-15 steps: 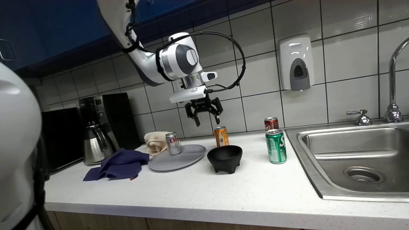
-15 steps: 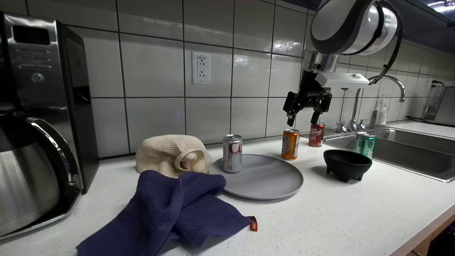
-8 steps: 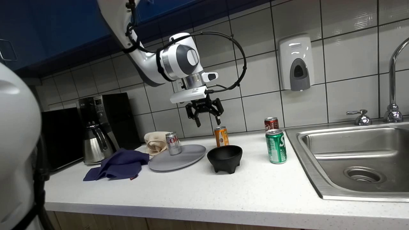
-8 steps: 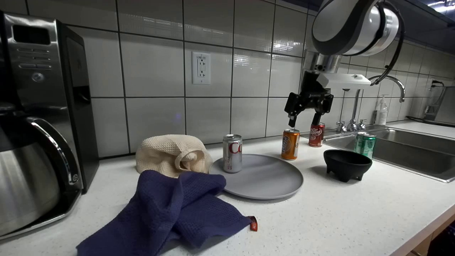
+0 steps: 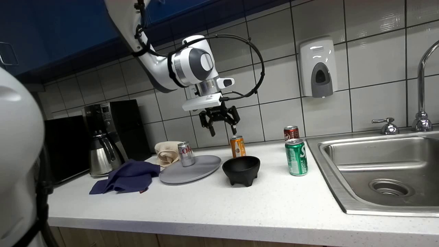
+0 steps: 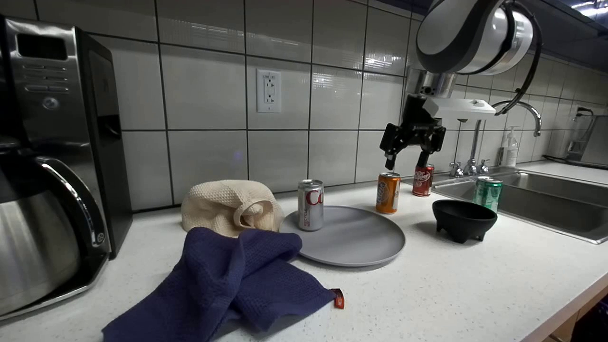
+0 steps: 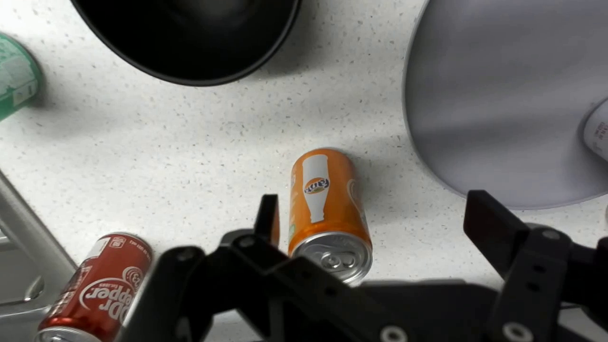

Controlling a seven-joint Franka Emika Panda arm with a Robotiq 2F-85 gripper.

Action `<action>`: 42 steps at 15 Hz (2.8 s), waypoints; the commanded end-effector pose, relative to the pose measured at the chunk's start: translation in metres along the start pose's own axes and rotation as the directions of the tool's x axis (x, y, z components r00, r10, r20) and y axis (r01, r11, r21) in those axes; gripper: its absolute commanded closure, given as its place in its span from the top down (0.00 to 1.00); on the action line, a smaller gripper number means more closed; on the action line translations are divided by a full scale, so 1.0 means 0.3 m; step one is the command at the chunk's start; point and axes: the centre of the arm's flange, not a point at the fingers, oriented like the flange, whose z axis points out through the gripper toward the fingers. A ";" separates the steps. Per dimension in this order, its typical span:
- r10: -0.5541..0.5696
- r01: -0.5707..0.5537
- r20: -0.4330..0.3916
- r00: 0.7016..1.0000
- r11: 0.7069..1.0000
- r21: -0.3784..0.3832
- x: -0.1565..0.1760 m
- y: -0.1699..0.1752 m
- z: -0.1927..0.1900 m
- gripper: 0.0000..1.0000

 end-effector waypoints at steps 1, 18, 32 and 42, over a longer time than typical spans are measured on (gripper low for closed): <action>0.000 0.000 0.000 1.000 1.000 0.000 0.000 0.000 0.000 1.00; 0.001 0.000 0.023 1.000 1.000 -0.026 0.045 0.053 0.065 1.00; -0.033 0.033 0.034 0.999 0.999 -0.010 0.188 0.082 0.183 1.00; -0.078 0.077 0.033 0.996 0.997 0.019 0.214 0.048 0.213 0.75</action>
